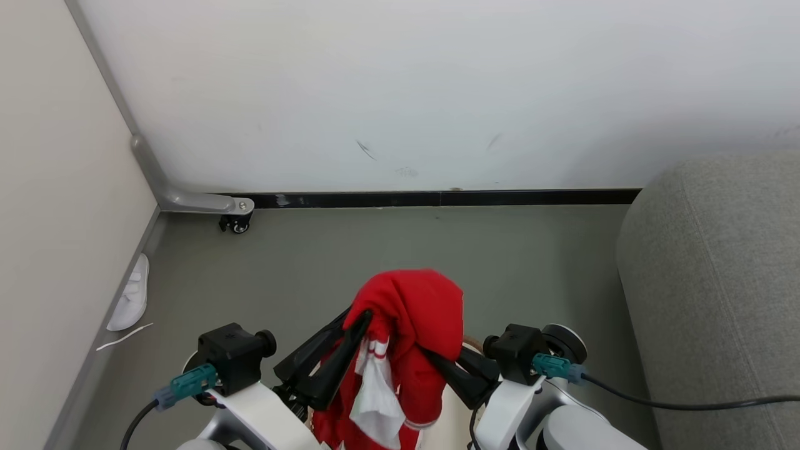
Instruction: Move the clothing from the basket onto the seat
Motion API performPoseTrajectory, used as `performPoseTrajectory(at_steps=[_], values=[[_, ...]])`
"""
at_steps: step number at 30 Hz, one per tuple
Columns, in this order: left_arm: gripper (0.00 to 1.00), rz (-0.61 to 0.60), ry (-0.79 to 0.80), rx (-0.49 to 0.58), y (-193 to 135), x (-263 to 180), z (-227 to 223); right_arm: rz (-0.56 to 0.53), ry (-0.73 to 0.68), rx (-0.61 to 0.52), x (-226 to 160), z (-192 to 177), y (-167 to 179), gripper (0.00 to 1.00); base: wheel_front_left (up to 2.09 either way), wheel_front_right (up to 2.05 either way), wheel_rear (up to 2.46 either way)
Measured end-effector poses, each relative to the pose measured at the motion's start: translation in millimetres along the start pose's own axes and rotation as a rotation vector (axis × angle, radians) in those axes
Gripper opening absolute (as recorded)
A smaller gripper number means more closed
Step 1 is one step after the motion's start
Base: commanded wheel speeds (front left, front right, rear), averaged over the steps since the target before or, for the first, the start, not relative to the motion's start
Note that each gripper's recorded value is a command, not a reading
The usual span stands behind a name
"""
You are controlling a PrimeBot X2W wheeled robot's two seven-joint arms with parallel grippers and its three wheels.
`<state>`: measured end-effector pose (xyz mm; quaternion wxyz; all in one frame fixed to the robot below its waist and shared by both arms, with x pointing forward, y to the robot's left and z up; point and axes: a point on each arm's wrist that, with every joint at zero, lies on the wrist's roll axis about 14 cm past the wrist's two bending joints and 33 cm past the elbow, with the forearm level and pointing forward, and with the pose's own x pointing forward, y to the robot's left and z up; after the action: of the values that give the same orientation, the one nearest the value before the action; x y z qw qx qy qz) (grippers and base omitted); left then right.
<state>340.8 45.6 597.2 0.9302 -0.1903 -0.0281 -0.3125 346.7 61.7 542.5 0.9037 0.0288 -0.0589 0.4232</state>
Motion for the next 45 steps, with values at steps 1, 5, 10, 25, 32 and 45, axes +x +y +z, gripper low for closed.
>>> performPoseTrajectory(at_steps=[1, 5, 10, 25, 32, 45], values=[[0.21, 0.000, 0.000, 0.000, 0.1, 0.2, -0.1, -0.002, 0.001, 0.003, -0.4, -0.3, -0.7, 0.00, 0.00, 0.00, 0.00], [0.46, 0.003, 0.003, -0.001, 1.5, 0.7, -1.0, -0.008, 0.010, -0.005, -3.4, -2.6, -5.2, 0.00, 0.00, 0.00, 0.00], [1.00, 0.007, 0.003, 0.002, 3.0, 0.8, -1.3, -0.010, 0.005, -0.014, -2.5, 0.5, -8.8, 0.00, 0.00, 0.00, 0.00], [1.00, 0.054, 0.033, 0.010, 17.3, -5.7, -13.7, -0.038, 0.004, -0.050, -4.8, 4.8, -28.0, 0.00, 0.00, 0.00, 0.00], [1.00, 0.059, 0.058, 0.011, 19.6, -9.0, -22.7, -0.107, 0.002, -0.064, -13.5, 7.6, -53.8, 0.00, 0.00, 0.00, 0.00], [1.00, 0.033, 0.103, -0.001, 14.9, -8.0, -37.2, -0.246, -0.004, -0.097, -36.3, 15.6, -103.7, 0.00, 0.00, 0.00, 0.00]])
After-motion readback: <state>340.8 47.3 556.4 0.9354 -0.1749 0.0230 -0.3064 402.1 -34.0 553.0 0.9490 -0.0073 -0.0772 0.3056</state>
